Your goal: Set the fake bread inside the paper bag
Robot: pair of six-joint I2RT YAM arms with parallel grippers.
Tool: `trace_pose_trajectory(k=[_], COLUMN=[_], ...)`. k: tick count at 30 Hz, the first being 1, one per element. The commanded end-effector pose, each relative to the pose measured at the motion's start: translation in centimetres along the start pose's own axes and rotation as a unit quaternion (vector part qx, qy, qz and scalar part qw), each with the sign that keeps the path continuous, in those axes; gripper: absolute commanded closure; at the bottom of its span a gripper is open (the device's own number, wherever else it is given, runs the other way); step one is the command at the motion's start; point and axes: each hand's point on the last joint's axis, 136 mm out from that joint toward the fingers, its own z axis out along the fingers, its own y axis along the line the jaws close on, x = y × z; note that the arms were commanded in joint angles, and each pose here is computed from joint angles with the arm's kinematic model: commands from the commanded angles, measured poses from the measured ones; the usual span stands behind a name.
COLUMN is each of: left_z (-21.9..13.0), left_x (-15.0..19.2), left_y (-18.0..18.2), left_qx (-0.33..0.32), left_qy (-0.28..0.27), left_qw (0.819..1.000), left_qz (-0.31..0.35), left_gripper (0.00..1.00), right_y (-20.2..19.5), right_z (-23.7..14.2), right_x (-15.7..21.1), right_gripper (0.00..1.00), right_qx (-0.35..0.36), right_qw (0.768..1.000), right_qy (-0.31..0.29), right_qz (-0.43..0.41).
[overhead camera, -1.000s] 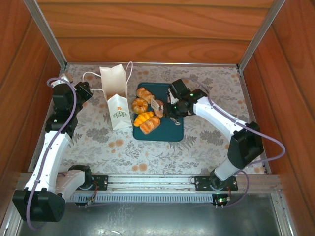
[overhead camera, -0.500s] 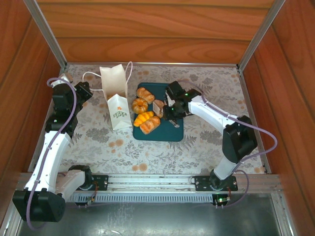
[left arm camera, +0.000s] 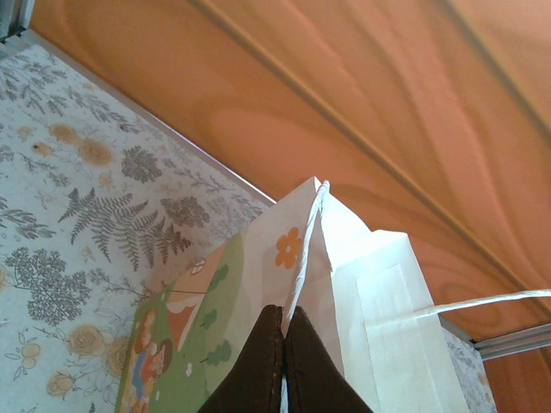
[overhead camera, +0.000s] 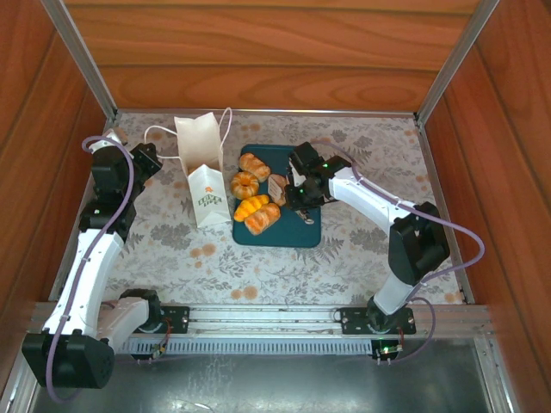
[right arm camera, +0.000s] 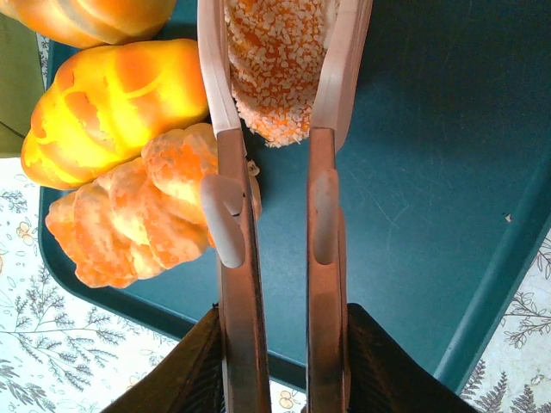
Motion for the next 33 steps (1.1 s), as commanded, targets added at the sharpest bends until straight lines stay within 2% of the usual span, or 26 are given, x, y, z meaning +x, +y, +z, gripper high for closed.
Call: trace_pose_trajectory(k=[1,9,17,23,33], left_z=[-0.5,-0.8,-0.9,-0.8,-0.7], left_x=[-0.3,-0.2,-0.1,-0.2,-0.1], left_y=[0.0,-0.2,-0.4,-0.7,-1.0], left_qx=[-0.004,-0.003,-0.004,-0.001,0.000], left_qy=[-0.001,0.009,0.018,0.022,0.035], left_qw=[1.000,1.000,1.000,0.999,0.999], left_qz=[0.007,0.011,0.012,0.024,0.026], left_gripper=[1.00,1.00,1.00,1.00,1.00], right_y=[-0.1,-0.5,2.1,5.6,13.2], right_z=[-2.1,-4.9,-11.9,-18.1,-26.4], right_x=[-0.7,-1.5,-2.6,-3.7,-3.4], right_gripper=[0.72,0.74,0.74,0.74,0.74], right_qx=[0.001,0.001,-0.064,-0.121,-0.174], right_qw=[0.999,0.996,0.985,0.968,0.934], right_qy=[-0.032,-0.086,-0.160,-0.222,-0.302], right_qz=[0.010,0.024,0.015,-0.005,-0.075])
